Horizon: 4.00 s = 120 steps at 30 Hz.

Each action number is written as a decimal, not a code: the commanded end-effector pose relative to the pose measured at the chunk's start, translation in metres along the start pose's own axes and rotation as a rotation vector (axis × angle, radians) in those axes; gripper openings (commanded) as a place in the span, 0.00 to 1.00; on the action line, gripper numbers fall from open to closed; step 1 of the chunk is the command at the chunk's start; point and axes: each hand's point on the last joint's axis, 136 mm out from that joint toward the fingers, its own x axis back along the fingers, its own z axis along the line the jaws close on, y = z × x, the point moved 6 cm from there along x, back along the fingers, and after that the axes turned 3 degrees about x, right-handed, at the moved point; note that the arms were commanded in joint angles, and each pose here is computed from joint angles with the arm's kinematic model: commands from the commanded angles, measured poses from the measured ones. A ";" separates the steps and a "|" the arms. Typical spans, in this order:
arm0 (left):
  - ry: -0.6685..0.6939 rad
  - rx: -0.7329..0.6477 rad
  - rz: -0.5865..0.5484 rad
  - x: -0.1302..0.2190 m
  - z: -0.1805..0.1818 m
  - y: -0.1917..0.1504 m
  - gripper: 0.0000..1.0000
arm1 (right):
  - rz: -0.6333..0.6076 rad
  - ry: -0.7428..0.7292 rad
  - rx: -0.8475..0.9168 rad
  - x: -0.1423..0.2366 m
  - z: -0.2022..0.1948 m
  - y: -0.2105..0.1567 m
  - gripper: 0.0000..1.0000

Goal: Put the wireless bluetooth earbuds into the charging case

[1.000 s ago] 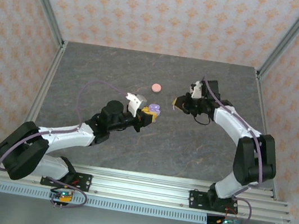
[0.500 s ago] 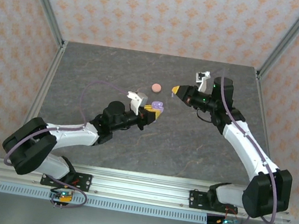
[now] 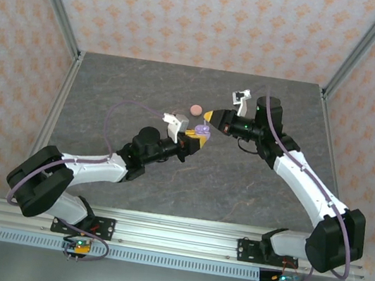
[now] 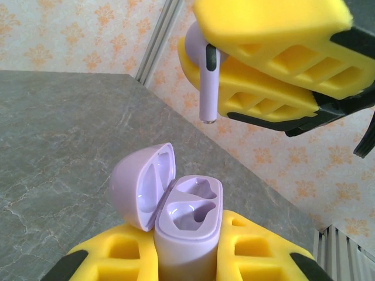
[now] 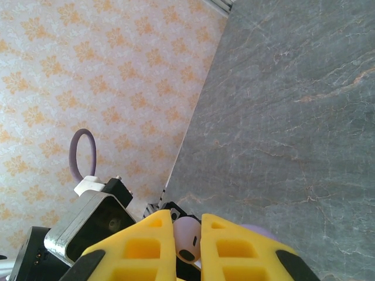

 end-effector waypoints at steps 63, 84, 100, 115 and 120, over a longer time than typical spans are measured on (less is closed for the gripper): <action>0.027 -0.049 -0.155 0.007 -0.014 0.035 0.06 | 0.087 -0.044 -0.008 -0.008 -0.014 -0.022 0.13; 0.043 -0.048 -0.164 0.009 -0.014 0.039 0.06 | 0.128 -0.087 -0.009 -0.009 -0.019 -0.031 0.16; 0.040 -0.076 -0.118 0.011 -0.016 0.035 0.06 | 0.118 -0.130 0.027 -0.001 -0.011 -0.025 0.46; 0.154 -0.160 -0.006 0.041 -0.008 0.022 0.06 | -0.048 -0.360 0.056 0.022 -0.022 -0.013 0.53; 0.170 -0.178 0.005 0.052 -0.008 0.022 0.06 | -0.005 -0.432 0.018 0.012 -0.043 -0.017 0.53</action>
